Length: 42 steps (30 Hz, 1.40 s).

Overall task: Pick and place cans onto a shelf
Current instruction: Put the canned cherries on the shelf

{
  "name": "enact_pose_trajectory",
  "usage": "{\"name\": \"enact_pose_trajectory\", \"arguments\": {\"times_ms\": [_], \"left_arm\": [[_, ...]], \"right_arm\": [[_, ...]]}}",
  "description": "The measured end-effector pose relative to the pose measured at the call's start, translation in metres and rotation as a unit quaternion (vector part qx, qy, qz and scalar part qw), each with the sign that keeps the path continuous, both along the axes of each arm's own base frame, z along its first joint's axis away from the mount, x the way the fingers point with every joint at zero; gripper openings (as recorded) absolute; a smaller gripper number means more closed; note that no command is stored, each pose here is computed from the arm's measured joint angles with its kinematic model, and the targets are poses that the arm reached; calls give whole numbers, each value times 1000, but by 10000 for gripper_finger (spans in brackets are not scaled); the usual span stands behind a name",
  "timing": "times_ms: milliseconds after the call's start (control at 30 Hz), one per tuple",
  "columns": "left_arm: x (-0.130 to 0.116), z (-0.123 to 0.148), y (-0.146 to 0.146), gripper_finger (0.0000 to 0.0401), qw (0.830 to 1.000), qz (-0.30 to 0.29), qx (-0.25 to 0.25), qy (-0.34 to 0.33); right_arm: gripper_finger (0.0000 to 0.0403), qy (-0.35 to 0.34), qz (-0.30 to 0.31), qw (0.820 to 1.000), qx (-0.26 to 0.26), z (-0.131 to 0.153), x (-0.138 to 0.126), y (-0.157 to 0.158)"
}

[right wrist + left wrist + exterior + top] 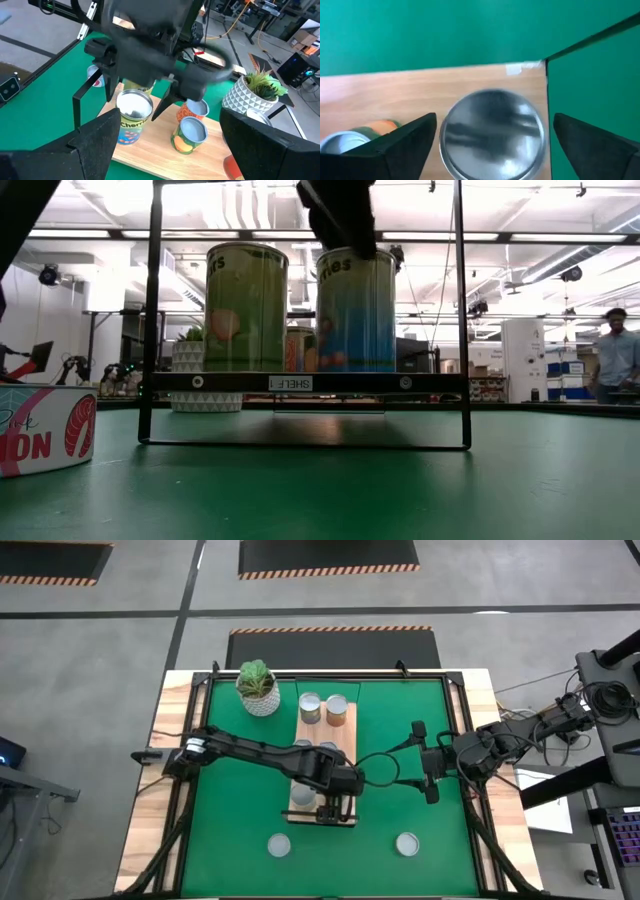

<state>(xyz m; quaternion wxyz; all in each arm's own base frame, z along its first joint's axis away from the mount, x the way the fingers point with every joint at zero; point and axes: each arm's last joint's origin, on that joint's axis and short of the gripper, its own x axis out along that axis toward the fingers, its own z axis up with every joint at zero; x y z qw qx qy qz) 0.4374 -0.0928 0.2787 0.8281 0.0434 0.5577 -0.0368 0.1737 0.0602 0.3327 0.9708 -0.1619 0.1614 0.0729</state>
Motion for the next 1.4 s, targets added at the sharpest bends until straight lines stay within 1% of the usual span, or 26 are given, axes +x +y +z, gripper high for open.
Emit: {"name": "enact_pose_trajectory", "arguments": {"times_ms": [100, 167, 267, 367, 400, 467, 600, 700, 800, 933, 1000, 1067, 1167, 1267, 1333, 1400], "left_arm": [[-3, 15, -4, 397, 1000, -5, -5, -19], [-12, 28, -13, 398, 999, -29, 1, -24], [-31, 44, -32, 397, 997, -58, 25, -39], [-51, 56, -49, 395, 993, -62, 67, -75], [-57, 59, -54, 395, 991, -63, 75, -90], [-70, 62, -62, 395, 986, -74, 71, -128], [-94, 53, -68, 395, 973, -88, 59, -205], [-116, 48, -65, 395, 962, -72, 66, -256], [-136, 47, -59, 395, 949, -60, 54, -304], [-162, 40, -48, 395, 938, -53, 40, -340], [-175, 36, -41, 395, 933, -36, 47, -354], [-189, 32, -32, 395, 929, -13, 64, -363], [-208, 27, -17, 395, 920, 25, 103, -377], [-226, 29, -4, 395, 905, 59, 137, -397], [-238, 30, 4, 395, 898, 73, 147, -408], [-249, 30, 11, 395, 890, 87, 145, -423]], "right_arm": [[327, 0, 0, 1000, 0, 0, 0, 0], [327, 0, 0, 1000, 0, 0, 0, 0], [327, 1, 0, 1000, 1, 0, 0, 0], [327, 1, -3, 1000, 8, 0, 0, 0], [327, 2, -4, 1000, 11, -1, 1, 0], [327, 3, -6, 1000, 17, -1, 3, 1], [327, 1, -8, 1000, 17, -4, 12, 4], [327, -6, -11, 1000, 11, -4, 20, 7], [327, -16, -30, 999, 11, 2, 28, 9], [327, -10, -53, 998, 14, 2, 40, 13], [327, -3, -63, 998, 19, 2, 49, 14], [327, 4, -76, 997, 30, 2, 59, 15], [327, 26, -103, 993, 54, -1, 77, 15], [325, 69, -133, 986, 73, -6, 95, 12], [315, 105, -150, 979, 89, -11, 108, 8], [296, 142, -158, 971, 107, -18, 120, 6]]}}
